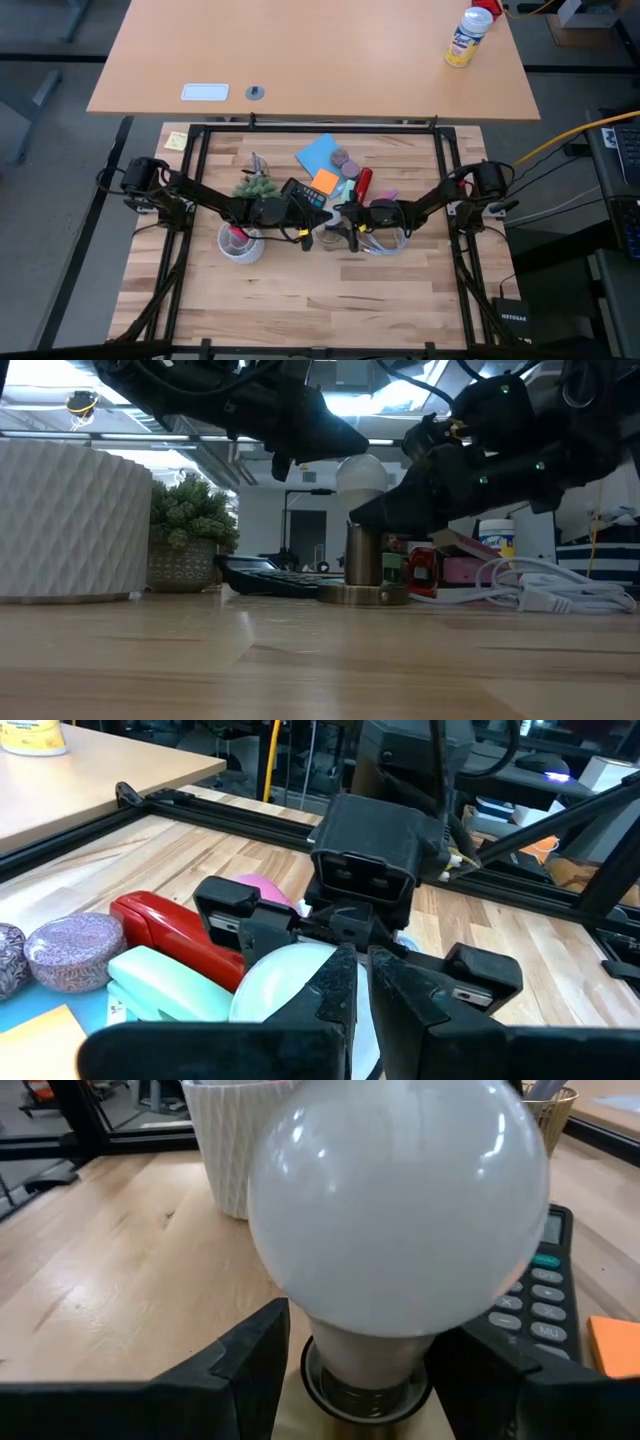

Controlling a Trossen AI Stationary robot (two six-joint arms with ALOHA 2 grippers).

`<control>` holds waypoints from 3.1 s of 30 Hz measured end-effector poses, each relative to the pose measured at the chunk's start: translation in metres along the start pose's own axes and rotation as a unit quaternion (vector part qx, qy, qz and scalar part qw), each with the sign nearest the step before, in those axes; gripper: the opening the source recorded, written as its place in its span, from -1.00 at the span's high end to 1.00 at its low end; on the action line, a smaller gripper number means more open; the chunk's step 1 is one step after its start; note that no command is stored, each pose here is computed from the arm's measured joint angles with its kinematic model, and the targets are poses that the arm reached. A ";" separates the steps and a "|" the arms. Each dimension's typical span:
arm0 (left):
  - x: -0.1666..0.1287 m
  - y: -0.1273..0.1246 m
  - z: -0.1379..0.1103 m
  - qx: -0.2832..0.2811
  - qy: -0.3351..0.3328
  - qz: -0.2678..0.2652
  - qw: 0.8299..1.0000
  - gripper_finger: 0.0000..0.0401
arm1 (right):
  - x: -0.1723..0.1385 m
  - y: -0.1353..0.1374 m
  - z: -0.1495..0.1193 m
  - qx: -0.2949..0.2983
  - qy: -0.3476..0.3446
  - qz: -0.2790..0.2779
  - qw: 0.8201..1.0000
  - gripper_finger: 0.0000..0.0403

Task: Screw lightbulb
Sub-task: Insert the lightbulb into the lamp

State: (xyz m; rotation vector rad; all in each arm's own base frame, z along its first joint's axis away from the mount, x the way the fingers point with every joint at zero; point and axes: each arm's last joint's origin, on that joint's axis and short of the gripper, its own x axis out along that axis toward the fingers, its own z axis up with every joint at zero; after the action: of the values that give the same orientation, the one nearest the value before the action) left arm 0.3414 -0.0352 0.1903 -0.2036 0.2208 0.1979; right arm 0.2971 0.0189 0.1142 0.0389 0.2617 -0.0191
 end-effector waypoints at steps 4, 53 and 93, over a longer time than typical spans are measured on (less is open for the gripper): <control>0.000 0.000 0.000 0.000 0.000 0.000 1.000 0.89 | 0.000 0.000 -0.001 -0.002 0.009 -0.009 1.000 -0.10; -0.001 -0.002 -0.002 -0.006 0.010 -0.001 1.000 0.89 | 0.007 0.003 0.005 0.005 -0.002 0.023 1.000 -0.10; -0.002 -0.004 -0.005 -0.006 0.021 -0.004 1.000 0.89 | 0.006 0.000 0.001 -0.022 0.027 -0.007 0.999 -0.10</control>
State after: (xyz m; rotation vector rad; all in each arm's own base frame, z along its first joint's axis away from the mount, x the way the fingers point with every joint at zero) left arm 0.3398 -0.0405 0.1864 -0.2205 0.2601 0.1869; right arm 0.3029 0.0191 0.1134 -0.0066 0.3169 -0.0259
